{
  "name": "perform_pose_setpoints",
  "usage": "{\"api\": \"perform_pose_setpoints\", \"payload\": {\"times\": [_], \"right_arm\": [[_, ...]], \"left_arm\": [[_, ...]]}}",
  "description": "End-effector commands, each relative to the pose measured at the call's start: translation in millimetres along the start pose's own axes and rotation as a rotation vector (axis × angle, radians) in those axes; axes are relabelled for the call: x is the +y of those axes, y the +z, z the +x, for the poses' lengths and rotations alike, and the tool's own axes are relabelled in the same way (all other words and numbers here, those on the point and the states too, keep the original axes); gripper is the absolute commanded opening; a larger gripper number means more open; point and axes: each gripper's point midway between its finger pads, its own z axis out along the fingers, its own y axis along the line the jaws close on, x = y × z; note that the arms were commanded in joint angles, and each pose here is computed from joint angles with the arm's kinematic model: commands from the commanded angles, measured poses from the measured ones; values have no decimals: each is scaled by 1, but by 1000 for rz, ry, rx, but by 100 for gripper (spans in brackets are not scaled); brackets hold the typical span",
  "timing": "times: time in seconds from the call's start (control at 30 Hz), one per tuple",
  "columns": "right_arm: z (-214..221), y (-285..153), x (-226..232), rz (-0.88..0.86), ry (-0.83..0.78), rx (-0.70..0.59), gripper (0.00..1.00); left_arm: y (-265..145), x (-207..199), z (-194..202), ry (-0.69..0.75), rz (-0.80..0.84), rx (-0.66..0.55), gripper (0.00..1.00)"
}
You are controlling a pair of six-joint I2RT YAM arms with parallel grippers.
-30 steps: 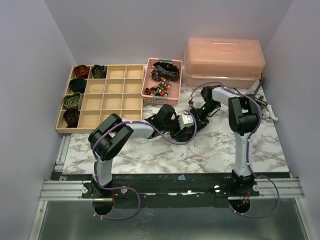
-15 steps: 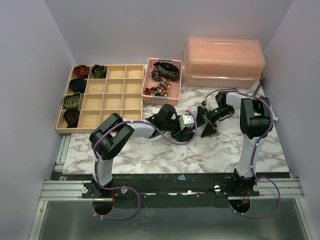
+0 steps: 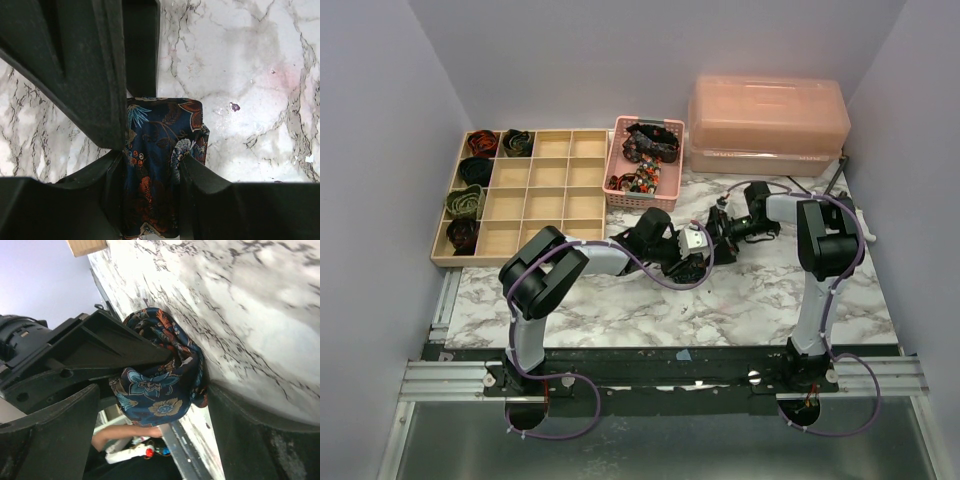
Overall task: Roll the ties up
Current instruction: Pick up the tie at the center of the board.
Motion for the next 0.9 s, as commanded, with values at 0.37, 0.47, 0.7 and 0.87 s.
{"api": "perform_pose_setpoints", "payload": {"times": [0.37, 0.47, 0.7, 0.87], "right_arm": [[27, 9, -1, -97, -16, 74, 73], [24, 12, -7, -94, -4, 77, 59], [21, 13, -8, -110, 11, 99, 1], [21, 10, -7, -85, -44, 90, 0]], "left_arm": [[-8, -35, 108, -148, 70, 320, 0], [-8, -35, 107, -147, 70, 319, 0], [-7, -33, 102, -143, 65, 301, 9], [-10, -27, 68, -137, 62, 172, 45]]}}
